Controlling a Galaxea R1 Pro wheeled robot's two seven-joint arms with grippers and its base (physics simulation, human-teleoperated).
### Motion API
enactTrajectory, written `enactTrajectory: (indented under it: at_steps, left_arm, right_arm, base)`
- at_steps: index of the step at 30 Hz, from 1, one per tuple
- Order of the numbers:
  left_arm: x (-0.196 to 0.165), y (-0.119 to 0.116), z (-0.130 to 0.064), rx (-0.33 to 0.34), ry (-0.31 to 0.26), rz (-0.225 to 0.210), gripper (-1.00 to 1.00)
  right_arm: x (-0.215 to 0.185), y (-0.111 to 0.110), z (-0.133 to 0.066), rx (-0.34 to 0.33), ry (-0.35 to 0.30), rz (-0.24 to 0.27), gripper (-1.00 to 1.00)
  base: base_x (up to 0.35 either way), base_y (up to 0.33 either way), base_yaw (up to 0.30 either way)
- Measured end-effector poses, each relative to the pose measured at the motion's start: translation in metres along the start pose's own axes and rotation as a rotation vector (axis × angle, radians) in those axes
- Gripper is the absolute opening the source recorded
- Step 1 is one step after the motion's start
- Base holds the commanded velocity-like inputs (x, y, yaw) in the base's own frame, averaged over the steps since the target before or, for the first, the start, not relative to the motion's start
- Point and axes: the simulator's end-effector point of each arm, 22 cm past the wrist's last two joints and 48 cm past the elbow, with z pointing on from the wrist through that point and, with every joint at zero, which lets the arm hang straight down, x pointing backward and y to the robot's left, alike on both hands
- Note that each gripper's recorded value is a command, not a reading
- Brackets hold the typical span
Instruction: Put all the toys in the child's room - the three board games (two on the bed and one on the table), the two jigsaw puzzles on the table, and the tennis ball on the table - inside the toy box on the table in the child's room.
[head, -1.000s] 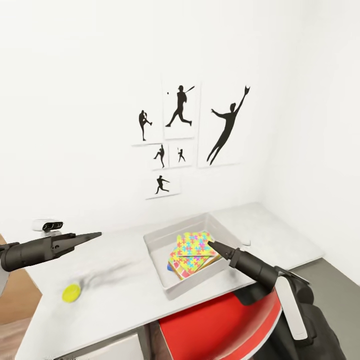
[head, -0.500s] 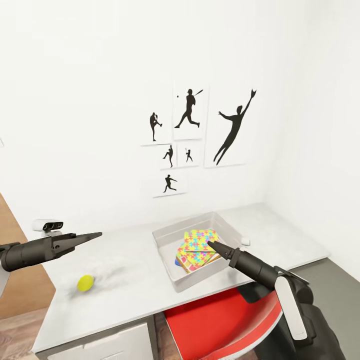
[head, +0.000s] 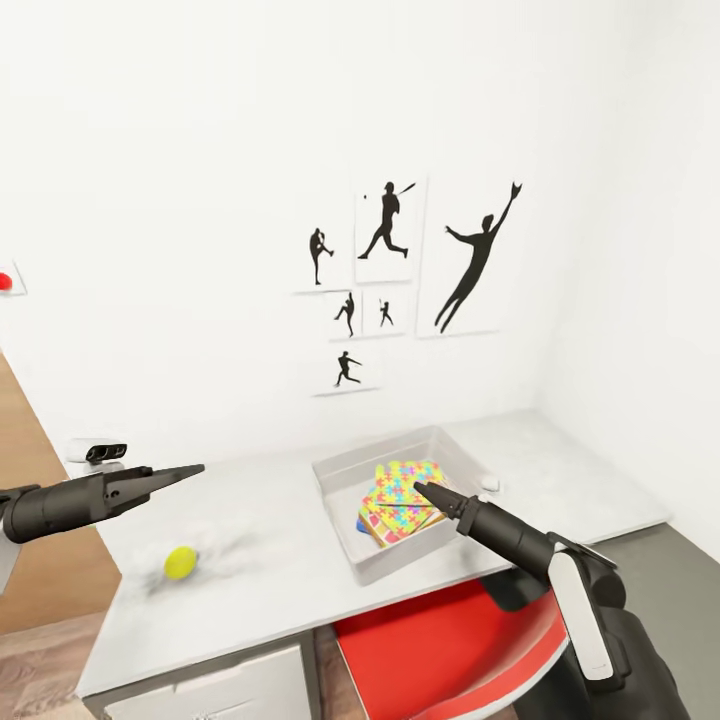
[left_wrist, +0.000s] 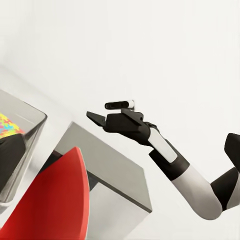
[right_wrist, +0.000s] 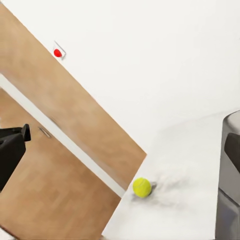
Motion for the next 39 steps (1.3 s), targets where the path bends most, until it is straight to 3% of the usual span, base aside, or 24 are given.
enactTrajectory:
  at_steps: [10, 30, 39]
  left_arm:
    - [-0.0017, -0.0032, -0.0007, 0.001, -0.001, 0.008, 1.00]
    - [-0.0029, -0.0057, -0.0019, -0.001, -0.001, 0.013, 1.00]
    - [-0.0032, -0.0052, -0.0031, -0.005, -0.002, 0.014, 1.00]
  right_arm:
    - [-0.0016, -0.0065, 0.0001, 0.041, -0.001, -0.005, 1.00]
    - [-0.0031, -0.0088, 0.0003, 0.063, -0.004, -0.009, 1.00]
    - [-0.0034, -0.0085, -0.0002, 0.063, -0.005, -0.008, 1.00]
  base:
    - [-0.212, 0.118, 0.248]
    - [-0.251, 0.193, 0.278]
    - [-0.054, 0.233, 0.230]
